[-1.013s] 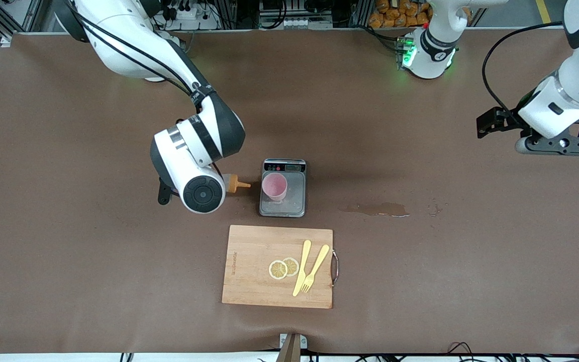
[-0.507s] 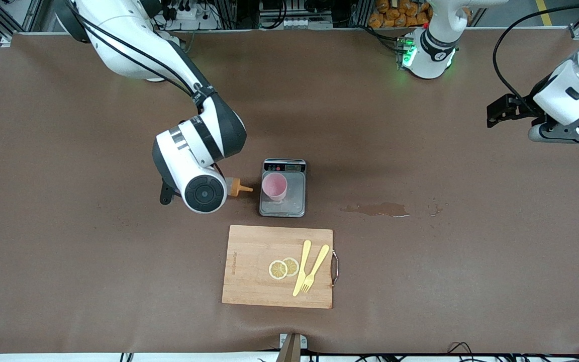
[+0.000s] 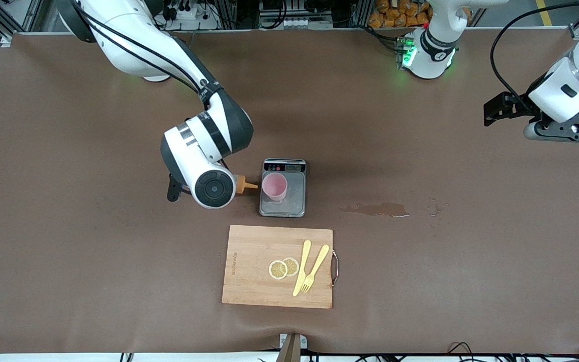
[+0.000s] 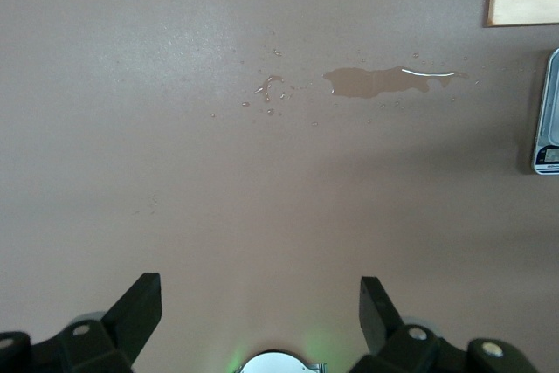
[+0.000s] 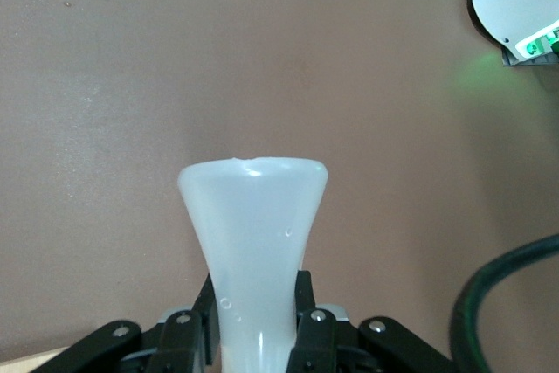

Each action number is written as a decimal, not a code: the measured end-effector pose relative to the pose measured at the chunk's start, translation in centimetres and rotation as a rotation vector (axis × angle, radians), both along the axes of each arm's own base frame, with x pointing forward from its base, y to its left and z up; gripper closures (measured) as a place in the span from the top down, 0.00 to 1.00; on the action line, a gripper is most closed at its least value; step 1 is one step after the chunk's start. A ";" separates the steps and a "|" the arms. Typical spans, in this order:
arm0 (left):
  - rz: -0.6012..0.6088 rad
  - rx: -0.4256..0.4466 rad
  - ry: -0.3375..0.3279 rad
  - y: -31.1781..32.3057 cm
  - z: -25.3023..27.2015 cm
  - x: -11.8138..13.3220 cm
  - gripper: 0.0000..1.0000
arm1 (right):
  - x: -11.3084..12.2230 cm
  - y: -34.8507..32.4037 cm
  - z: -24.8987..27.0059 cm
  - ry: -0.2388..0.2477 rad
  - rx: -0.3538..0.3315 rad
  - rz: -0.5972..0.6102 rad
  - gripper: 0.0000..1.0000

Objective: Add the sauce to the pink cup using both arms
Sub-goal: 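Carry the bottle back to its spot with the right gripper, then set the bottle upright on the table and open the right gripper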

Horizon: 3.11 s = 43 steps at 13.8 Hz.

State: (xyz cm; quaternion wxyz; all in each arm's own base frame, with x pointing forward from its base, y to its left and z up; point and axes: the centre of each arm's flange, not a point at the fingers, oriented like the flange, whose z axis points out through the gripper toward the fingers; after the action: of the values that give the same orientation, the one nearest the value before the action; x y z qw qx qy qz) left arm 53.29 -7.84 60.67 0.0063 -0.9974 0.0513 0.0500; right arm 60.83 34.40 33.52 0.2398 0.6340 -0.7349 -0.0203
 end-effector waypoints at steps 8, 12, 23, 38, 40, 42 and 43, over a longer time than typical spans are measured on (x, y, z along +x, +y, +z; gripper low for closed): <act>0.004 -0.017 -0.026 0.1 1.3 0.1 1.00 | 4.9 -10.1 3.7 0.066 0.308 -0.112 0.36; -0.004 -0.018 -0.028 0.2 1.4 0.0 1.00 | 7.0 -20.0 8.4 0.082 0.617 -0.136 0.36; 0.007 -0.018 -0.021 0.8 1.0 0.3 1.00 | 5.6 -40.0 5.8 0.084 1.181 -0.030 0.36; 0.020 -0.017 -0.014 1.5 0.5 0.9 1.00 | -3.7 -57.7 -17.5 -0.033 1.620 -0.071 0.36; 0.024 -0.017 -0.013 1.7 0.5 0.9 1.00 | -4.4 -58.0 -20.2 -0.040 1.628 -0.093 0.36; 0.023 -0.017 -0.013 1.7 0.5 1.0 1.00 | -5.3 -58.4 -22.4 -0.057 1.656 -0.088 0.36; 0.022 -0.017 -0.014 1.7 0.5 1.0 1.00 | -5.8 -58.7 -23.3 -0.064 1.667 -0.088 0.36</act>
State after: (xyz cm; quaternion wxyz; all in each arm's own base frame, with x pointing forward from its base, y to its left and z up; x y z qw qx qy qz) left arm 54.27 -6.15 61.19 -0.0026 -0.9983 0.0406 0.0427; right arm 55.04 -24.28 10.20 -0.3301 0.5747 -0.5095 -0.5487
